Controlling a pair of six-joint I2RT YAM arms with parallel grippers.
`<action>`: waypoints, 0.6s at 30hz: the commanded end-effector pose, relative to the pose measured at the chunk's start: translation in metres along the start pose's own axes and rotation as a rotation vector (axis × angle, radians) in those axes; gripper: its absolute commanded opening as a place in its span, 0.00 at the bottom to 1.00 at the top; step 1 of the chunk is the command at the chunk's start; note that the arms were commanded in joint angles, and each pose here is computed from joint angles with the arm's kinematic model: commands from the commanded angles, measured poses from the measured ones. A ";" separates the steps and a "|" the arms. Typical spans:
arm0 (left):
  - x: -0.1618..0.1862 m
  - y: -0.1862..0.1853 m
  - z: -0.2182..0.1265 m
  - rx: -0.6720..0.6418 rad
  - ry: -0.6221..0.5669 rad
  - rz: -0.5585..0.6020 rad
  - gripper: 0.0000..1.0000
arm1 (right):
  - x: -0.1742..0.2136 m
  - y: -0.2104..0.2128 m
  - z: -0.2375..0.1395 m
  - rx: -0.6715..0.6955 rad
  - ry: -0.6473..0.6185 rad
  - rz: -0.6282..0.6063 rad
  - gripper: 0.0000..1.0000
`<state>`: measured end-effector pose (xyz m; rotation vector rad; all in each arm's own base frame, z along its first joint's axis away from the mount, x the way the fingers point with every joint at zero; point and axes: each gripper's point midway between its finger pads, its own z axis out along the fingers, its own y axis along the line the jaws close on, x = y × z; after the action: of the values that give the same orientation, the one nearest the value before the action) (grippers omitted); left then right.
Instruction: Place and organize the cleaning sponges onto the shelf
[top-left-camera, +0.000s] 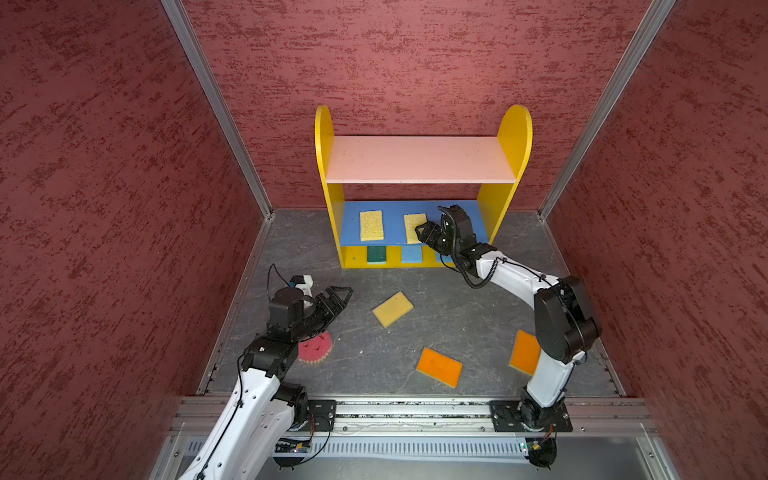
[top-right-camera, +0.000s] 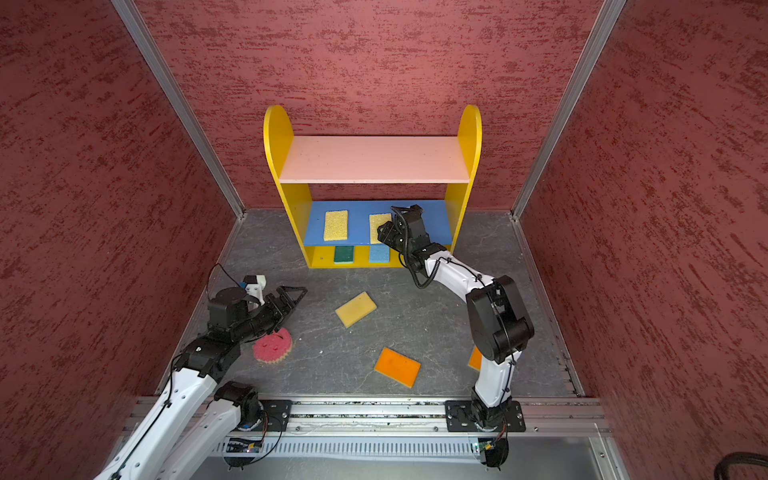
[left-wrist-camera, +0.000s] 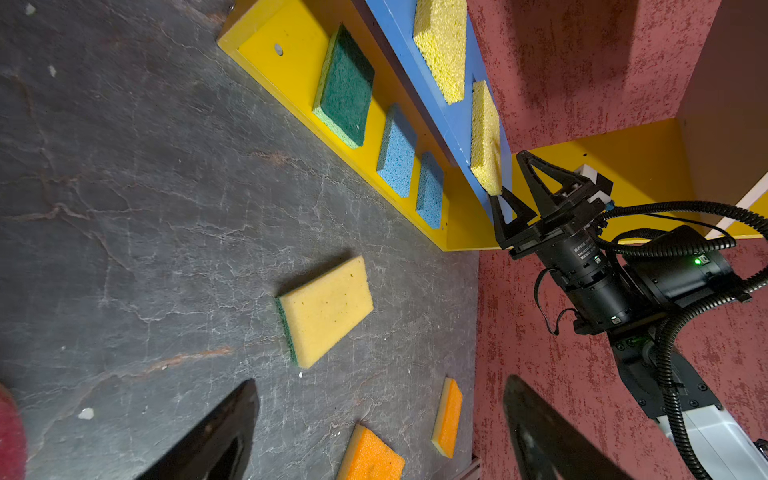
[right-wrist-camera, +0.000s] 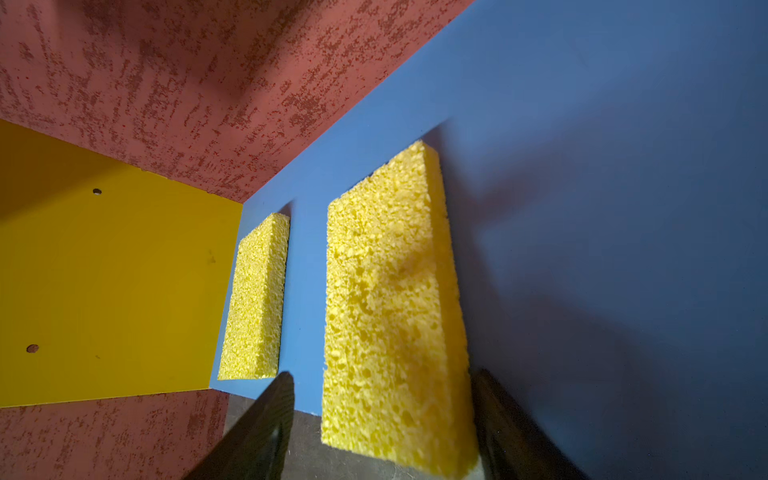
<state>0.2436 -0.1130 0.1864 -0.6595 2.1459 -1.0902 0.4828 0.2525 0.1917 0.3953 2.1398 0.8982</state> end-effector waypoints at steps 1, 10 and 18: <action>-0.003 -0.005 0.000 0.027 -0.008 0.001 0.92 | 0.004 0.005 -0.012 -0.005 0.001 -0.009 0.71; -0.002 -0.004 0.002 0.024 -0.002 -0.007 0.92 | -0.010 0.003 -0.035 0.046 -0.066 -0.083 0.68; -0.004 -0.002 0.005 0.020 -0.007 -0.010 0.92 | 0.003 0.004 -0.041 0.003 -0.026 -0.079 0.00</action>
<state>0.2459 -0.1146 0.1865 -0.6630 2.1456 -1.1024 0.4534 0.2356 0.2115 0.3345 2.1177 0.8359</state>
